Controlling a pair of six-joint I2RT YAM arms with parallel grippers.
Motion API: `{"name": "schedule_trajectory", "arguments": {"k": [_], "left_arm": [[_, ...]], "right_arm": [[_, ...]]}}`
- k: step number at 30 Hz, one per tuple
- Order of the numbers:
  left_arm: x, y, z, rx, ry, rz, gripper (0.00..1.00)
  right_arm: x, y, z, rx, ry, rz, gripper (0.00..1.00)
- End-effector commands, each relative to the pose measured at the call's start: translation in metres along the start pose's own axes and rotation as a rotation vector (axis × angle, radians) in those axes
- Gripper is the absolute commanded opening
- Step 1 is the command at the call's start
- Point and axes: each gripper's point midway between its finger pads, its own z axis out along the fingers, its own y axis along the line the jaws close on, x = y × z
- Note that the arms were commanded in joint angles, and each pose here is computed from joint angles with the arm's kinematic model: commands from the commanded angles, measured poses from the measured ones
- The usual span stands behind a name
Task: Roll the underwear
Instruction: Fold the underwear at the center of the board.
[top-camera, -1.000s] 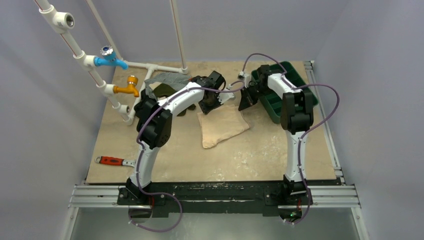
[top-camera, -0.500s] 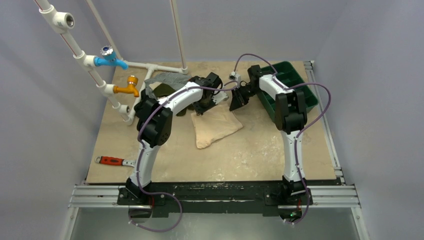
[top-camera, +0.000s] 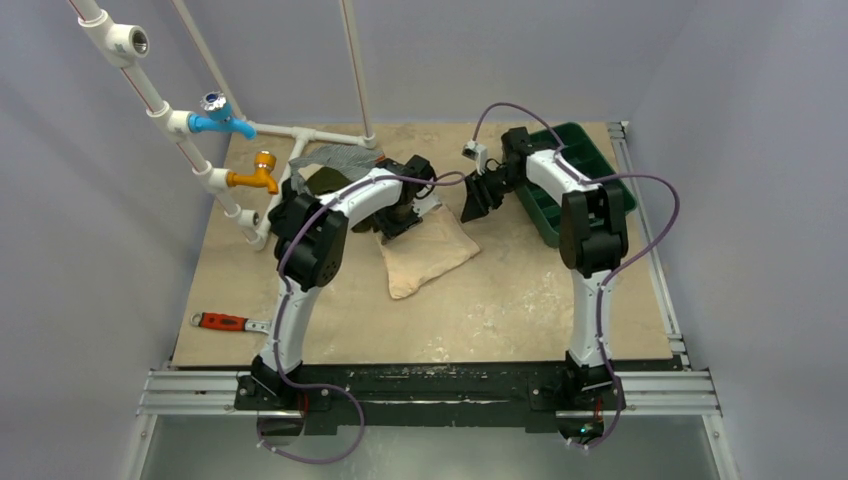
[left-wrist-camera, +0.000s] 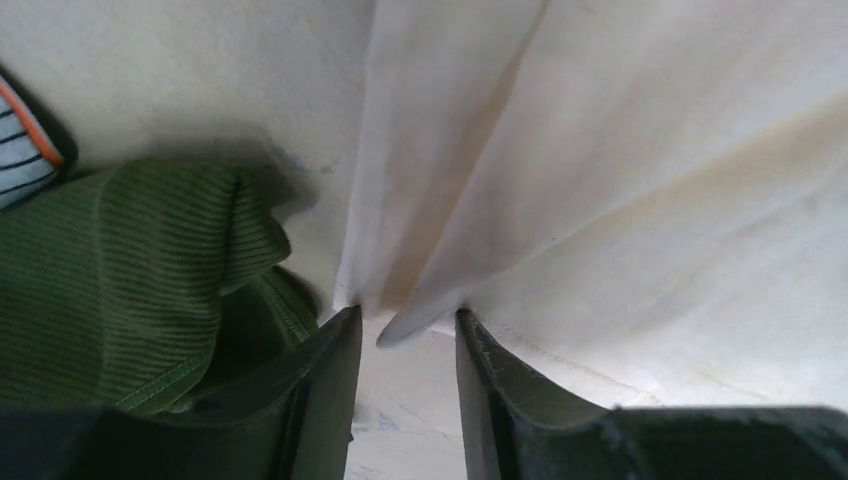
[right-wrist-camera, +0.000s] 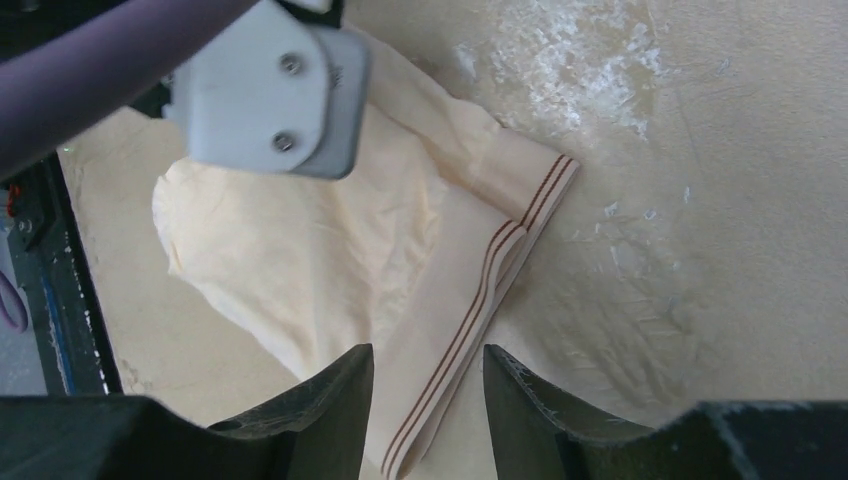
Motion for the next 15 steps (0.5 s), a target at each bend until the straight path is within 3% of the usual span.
{"name": "schedule_trajectory", "arguments": {"k": [1,8,15], "left_arm": [[0.007,0.015,-0.005,-0.049,-0.017,-0.058,0.42],[0.006,0.02,-0.02,0.006,-0.104,-0.124,0.55],[0.003,0.002,-0.068,0.216,-0.323,-0.179,0.73]], "right_arm": [[-0.019,0.022,-0.028,0.042,-0.057,-0.114,0.45],[0.003,0.058,-0.019,0.013,-0.025,-0.205,0.45],[0.011,0.104,0.01,-0.027,-0.022,-0.348,0.44]]}}
